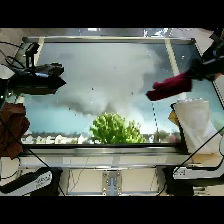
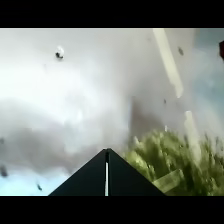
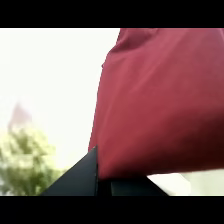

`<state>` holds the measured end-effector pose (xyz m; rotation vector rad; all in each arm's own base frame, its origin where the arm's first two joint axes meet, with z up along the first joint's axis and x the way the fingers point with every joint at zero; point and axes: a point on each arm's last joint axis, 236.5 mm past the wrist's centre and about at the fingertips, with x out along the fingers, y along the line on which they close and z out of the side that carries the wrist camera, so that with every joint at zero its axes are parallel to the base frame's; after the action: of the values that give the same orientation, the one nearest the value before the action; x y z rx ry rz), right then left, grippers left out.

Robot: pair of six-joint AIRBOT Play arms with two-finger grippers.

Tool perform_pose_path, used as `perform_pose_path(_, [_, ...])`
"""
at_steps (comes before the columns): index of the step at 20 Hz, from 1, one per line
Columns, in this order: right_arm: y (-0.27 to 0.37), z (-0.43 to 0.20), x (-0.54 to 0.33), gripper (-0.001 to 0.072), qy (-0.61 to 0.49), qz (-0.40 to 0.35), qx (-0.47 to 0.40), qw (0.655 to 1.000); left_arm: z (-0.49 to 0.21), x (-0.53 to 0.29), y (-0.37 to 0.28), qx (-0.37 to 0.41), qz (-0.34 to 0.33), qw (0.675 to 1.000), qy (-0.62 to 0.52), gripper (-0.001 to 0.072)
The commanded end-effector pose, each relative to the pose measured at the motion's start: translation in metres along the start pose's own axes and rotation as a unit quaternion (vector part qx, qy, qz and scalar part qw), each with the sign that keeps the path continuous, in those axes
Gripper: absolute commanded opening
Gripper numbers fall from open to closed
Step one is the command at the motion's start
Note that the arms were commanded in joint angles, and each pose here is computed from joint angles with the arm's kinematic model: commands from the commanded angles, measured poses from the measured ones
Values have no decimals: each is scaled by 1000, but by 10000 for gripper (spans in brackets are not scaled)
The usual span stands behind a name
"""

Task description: Fold the shirts.

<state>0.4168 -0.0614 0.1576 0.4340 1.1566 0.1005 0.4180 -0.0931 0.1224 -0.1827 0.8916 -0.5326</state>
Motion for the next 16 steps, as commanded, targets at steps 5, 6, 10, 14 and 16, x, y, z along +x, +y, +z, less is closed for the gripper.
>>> perform_pose_path(5, [-136, -112, -108, 10, 12, -145, 146, 979, 3, 0, -7, -16, -14, 1000, -6, 14])
perform_pose_path(6, [-145, -133, -103, 10, 16, -147, 170, 974, 3, 0, -7, -16, -14, 1000, -6, 14])
perform_pose_path(10, [-176, -231, -49, 10, 55, -142, 251, 956, 6, 0, -15, -24, -31, 999, -12, 13])
perform_pose_path(14, [-201, -283, -11, 48, 57, -159, 310, 936, 6, 0, -16, -25, -34, 999, -12, 14])
perform_pose_path(16, [-197, -281, -13, 498, 52, -149, 322, 933, 6, 0, -16, -25, -34, 999, -12, 14])
